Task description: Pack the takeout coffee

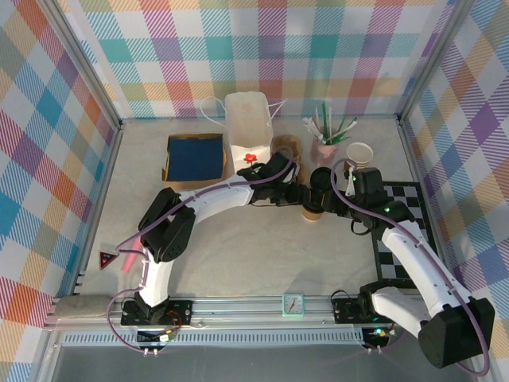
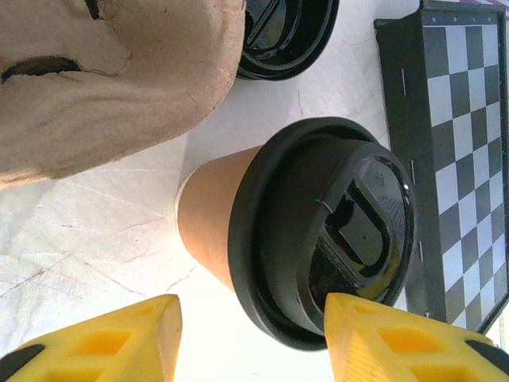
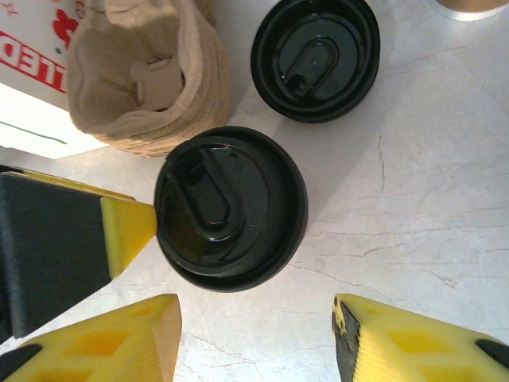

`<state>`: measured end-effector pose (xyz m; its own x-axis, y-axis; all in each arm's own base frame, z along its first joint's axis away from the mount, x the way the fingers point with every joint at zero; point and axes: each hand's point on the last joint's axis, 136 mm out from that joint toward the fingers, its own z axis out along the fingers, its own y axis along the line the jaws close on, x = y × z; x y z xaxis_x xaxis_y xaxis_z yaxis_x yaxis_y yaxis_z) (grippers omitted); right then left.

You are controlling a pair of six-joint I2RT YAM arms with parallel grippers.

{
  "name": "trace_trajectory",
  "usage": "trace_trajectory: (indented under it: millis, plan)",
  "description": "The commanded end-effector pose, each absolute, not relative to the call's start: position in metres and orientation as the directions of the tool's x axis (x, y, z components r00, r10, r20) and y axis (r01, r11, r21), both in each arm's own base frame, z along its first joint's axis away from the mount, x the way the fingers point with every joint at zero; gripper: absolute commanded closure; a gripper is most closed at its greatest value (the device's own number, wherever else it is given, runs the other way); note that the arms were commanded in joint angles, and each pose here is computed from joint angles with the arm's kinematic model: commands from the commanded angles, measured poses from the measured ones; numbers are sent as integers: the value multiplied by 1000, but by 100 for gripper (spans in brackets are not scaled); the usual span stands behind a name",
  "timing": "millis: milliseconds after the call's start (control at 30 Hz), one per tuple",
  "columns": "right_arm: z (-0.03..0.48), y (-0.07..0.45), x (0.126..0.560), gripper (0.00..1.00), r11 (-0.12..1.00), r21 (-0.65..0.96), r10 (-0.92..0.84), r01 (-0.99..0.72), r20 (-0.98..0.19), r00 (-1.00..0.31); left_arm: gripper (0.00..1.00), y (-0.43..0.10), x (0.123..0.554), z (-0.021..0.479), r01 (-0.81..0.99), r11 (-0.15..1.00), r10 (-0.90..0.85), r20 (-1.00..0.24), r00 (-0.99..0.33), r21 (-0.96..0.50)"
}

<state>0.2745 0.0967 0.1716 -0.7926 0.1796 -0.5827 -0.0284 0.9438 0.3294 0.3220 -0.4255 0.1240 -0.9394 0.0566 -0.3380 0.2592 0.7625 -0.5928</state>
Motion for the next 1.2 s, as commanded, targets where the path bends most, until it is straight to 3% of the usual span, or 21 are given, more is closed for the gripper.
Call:
trace_trajectory:
  millis: [0,267,467,533,667,767,1000,1167]
  plan:
    - [199,103,276,45,930,352,158,-102,-636,-755,49,-429,319,170,325,726,62,-413,-909,-606]
    - [213,111,273,40,913,374,142,-162,-664,-735,42,-431,316,204,363,688,55,-454,-889,-628]
    - [220,120,274,37,901,370,88,-226,-667,-740,41,-412,318,256,422,656,21,-544,-839,-626]
    - [225,122,275,37,897,370,76,-243,-670,-739,41,-394,322,282,460,668,-4,-621,-784,-585]
    - [238,128,279,37,884,380,70,-273,-684,-726,37,-338,311,369,581,666,-146,-845,-514,-468]
    - [242,135,281,37,866,397,63,-303,-689,-722,31,-297,304,402,581,691,-231,-893,-385,-429]
    - [236,152,294,31,842,392,-16,-370,-668,-744,30,-252,332,354,385,883,-91,-901,-424,-270]
    - [222,156,305,31,867,356,-73,-349,-603,-794,29,-215,347,331,249,874,-261,-836,-483,-417]
